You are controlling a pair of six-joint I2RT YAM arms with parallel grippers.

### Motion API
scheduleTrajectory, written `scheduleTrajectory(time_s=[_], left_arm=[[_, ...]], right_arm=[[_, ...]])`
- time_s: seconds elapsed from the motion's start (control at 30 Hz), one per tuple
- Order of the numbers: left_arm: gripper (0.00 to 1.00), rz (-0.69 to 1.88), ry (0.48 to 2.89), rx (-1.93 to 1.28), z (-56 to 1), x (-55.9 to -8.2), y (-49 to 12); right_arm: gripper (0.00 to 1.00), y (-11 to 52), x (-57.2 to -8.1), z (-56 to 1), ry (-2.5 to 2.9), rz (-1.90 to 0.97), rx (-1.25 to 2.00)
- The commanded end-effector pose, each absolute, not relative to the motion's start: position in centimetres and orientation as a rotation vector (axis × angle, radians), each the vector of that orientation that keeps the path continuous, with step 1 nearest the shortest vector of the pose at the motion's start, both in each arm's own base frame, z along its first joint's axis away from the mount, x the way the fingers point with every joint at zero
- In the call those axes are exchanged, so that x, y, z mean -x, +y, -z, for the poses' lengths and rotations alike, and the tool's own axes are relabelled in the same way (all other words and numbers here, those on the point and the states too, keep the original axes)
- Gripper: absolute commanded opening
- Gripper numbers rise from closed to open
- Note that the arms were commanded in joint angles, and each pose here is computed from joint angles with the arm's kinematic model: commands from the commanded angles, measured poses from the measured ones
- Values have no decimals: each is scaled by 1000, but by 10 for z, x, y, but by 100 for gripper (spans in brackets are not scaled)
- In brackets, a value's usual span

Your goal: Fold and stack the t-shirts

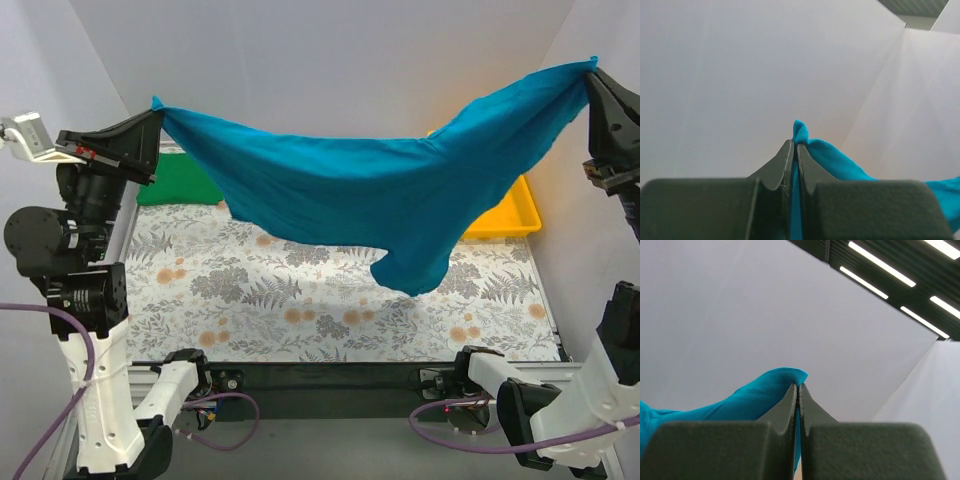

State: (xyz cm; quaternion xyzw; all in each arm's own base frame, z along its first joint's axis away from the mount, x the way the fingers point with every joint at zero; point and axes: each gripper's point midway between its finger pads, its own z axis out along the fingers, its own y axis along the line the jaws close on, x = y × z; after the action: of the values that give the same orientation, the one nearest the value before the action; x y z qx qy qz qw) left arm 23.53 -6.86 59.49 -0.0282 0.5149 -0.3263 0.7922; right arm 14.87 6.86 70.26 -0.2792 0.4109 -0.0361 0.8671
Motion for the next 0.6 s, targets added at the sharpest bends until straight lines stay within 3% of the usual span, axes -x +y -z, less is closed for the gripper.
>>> scheduleTrajectory(time_s=[0.0,0.1,0.3,0.47,0.57], left_arm=[[0,644,1012,88,-626,-211,-59],[0,647,931,65,-650,-176,-62],[0,604,954,109,-638,-183,-53],[0,556,1139,214,-551,-246,-46],[0,539,1259,270,-488,-280,-45]], right_arm=[[1,69,-134,-725,788,84,550],[1,67,-130,-734,768,94,533],[1,69,-149,-736,783,63,555],[1,76,-198,-702,889,-101,643],[1,83,-240,-654,986,-289,727]])
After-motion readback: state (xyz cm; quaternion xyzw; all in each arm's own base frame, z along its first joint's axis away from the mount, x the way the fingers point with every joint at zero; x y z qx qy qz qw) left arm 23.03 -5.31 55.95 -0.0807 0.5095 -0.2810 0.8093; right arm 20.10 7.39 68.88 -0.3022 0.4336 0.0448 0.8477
